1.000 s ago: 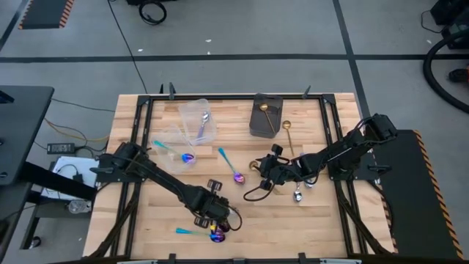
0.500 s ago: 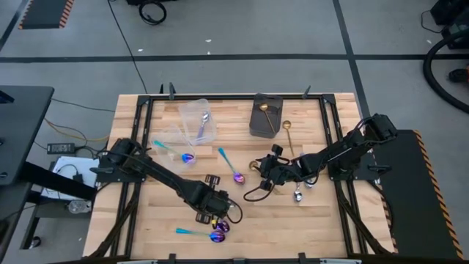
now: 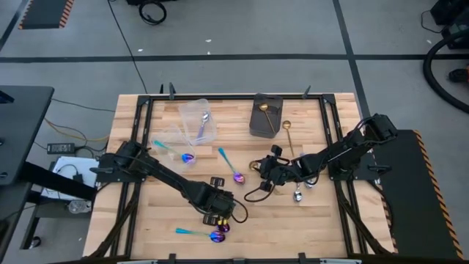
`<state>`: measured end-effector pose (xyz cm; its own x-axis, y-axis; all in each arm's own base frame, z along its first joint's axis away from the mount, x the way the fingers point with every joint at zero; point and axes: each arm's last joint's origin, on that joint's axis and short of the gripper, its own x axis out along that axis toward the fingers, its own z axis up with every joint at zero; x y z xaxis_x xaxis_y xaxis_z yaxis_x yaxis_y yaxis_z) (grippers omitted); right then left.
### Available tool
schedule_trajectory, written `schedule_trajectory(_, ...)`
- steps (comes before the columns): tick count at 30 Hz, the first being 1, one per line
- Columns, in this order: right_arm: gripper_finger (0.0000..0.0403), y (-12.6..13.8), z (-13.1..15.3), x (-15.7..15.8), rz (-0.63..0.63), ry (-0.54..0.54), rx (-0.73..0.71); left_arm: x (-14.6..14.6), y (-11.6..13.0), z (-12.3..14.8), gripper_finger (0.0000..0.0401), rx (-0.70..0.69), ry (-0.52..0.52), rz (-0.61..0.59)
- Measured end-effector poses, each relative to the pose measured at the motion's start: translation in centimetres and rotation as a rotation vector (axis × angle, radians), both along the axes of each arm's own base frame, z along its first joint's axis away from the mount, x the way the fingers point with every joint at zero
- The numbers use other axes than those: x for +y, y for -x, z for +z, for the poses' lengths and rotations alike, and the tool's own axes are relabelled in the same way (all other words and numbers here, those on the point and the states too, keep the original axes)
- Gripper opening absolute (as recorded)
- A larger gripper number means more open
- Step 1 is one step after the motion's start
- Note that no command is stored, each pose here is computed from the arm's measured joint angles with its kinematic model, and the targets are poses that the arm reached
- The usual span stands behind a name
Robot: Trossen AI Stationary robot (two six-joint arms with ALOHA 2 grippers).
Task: Sort silverware by color (type)
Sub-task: Put the purple spoon into the right transparent bin
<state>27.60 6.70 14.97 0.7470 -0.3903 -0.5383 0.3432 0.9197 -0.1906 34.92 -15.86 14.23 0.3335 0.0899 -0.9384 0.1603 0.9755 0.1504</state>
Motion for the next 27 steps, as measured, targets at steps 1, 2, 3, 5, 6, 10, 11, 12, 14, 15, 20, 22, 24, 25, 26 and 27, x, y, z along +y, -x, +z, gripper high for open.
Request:
schedule_trajectory(1,0.0132,0.0,0.0,0.0,0.000,-0.002,-0.004,0.2,-0.1,0.0,0.0133,0.001,0.002,0.004)
schedule_trajectory(2,0.0132,0.0,0.0,0.0,0.001,-0.001,-0.004,0.3,-0.2,-0.2,0.0134,0.008,0.005,0.008)
schedule_trajectory(3,0.0132,0.0,0.0,0.0,0.001,-0.002,-0.005,0.4,-0.3,-0.3,0.0133,0.016,0.015,0.009)
schedule_trajectory(5,0.0132,0.0,0.1,0.0,0.002,-0.003,-0.006,0.7,-0.3,-0.4,0.0128,0.045,0.043,0.008)
schedule_trajectory(6,0.0132,0.0,0.1,0.0,0.003,-0.002,-0.006,0.8,-0.4,-0.7,0.0121,0.060,0.057,0.004)
schedule_trajectory(10,0.0132,0.0,0.0,0.0,0.003,-0.002,-0.005,0.9,-0.5,-1.3,0.0066,0.089,0.062,-0.041)
schedule_trajectory(11,0.0132,0.0,0.1,0.0,0.003,-0.001,-0.005,0.9,-0.5,-1.3,0.0048,0.090,0.055,-0.056)
schedule_trajectory(12,0.0132,0.0,0.1,0.1,0.003,-0.002,-0.006,0.9,-0.5,-1.3,0.0028,0.094,0.052,-0.068)
schedule_trajectory(14,0.0132,0.0,0.0,0.0,0.003,-0.001,-0.004,0.9,-0.4,-1.3,0.0015,0.097,0.044,-0.074)
schedule_trajectory(15,0.0132,0.0,0.0,0.0,0.003,-0.001,-0.003,0.9,-0.4,-1.3,0.0014,0.095,0.037,-0.073)
schedule_trajectory(20,0.0132,0.0,0.0,0.1,0.006,-0.004,0.001,1.4,0.2,0.2,0.0005,0.080,-0.010,-0.054)
schedule_trajectory(22,0.0132,0.0,0.0,0.1,0.008,-0.005,0.002,1.6,0.5,1.1,0.0002,0.065,-0.018,-0.044)
schedule_trajectory(24,0.0132,0.0,0.0,0.1,0.008,-0.005,0.002,1.6,0.6,1.5,0.0001,0.056,-0.023,-0.038)
schedule_trajectory(25,0.0132,0.0,0.0,0.1,0.007,-0.005,0.002,1.7,0.6,1.7,0.0001,0.057,-0.022,-0.036)
schedule_trajectory(26,0.0132,0.0,0.0,0.1,0.008,-0.005,0.002,1.7,0.7,1.8,0.0001,0.059,-0.022,-0.033)
schedule_trajectory(27,0.0132,0.0,0.0,0.1,0.008,-0.005,0.002,1.7,0.7,1.8,0.0001,0.056,-0.020,-0.030)
